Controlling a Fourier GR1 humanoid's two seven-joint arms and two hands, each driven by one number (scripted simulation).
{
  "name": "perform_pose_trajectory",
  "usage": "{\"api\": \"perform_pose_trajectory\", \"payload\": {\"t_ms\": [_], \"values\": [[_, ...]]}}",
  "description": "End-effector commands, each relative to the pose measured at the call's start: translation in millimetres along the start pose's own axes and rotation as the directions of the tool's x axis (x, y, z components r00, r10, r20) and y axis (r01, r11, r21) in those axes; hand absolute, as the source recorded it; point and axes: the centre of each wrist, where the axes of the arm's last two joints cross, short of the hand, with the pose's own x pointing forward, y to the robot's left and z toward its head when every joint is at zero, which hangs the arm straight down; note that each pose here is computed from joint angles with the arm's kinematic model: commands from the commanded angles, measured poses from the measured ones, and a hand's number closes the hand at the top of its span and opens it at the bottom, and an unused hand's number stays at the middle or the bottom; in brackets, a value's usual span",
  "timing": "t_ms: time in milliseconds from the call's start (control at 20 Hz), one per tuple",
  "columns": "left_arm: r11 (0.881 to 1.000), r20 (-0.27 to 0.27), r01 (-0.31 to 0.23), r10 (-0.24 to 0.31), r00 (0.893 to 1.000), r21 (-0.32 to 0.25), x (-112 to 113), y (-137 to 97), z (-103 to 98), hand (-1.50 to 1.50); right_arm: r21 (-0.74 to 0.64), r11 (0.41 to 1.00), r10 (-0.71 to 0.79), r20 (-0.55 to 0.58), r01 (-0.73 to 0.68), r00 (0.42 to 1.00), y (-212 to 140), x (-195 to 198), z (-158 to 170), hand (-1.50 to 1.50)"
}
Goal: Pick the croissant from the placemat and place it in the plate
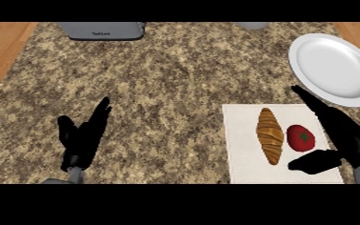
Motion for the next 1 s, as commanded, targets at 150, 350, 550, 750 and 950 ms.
{"api": "perform_pose_trajectory", "payload": {"t_ms": [150, 350, 550, 750, 950], "values": [[1.000, -0.036, -0.014, 0.014, 0.999, -0.003, -3, -8, 1, 0.00, 0.025, 1.000, -0.004, 0.012, 0.004, 1.000, 45, 6, -10, -1.50], [1.000, -0.029, -0.013, 0.013, 0.999, -0.002, 11, -3, -5, 0.00, 0.005, 0.998, 0.063, -0.035, -0.063, 0.997, 34, 15, -22, -1.50], [1.000, -0.033, -0.015, 0.015, 0.999, -0.013, -10, 5, 10, 0.00, -0.018, 0.993, 0.114, -0.090, -0.116, 0.989, 32, 17, -8, -1.50], [1.000, -0.054, -0.015, 0.015, 0.998, -0.003, -8, -6, -4, 0.00, -0.005, 0.992, 0.126, -0.108, -0.127, 0.986, 59, 10, -17, -1.50], [0.999, -0.037, -0.036, 0.036, 0.999, -0.013, -10, -13, -7, 0.00, 0.036, 0.994, 0.109, -0.094, -0.106, 0.990, 47, 5, -30, -1.50]]}}
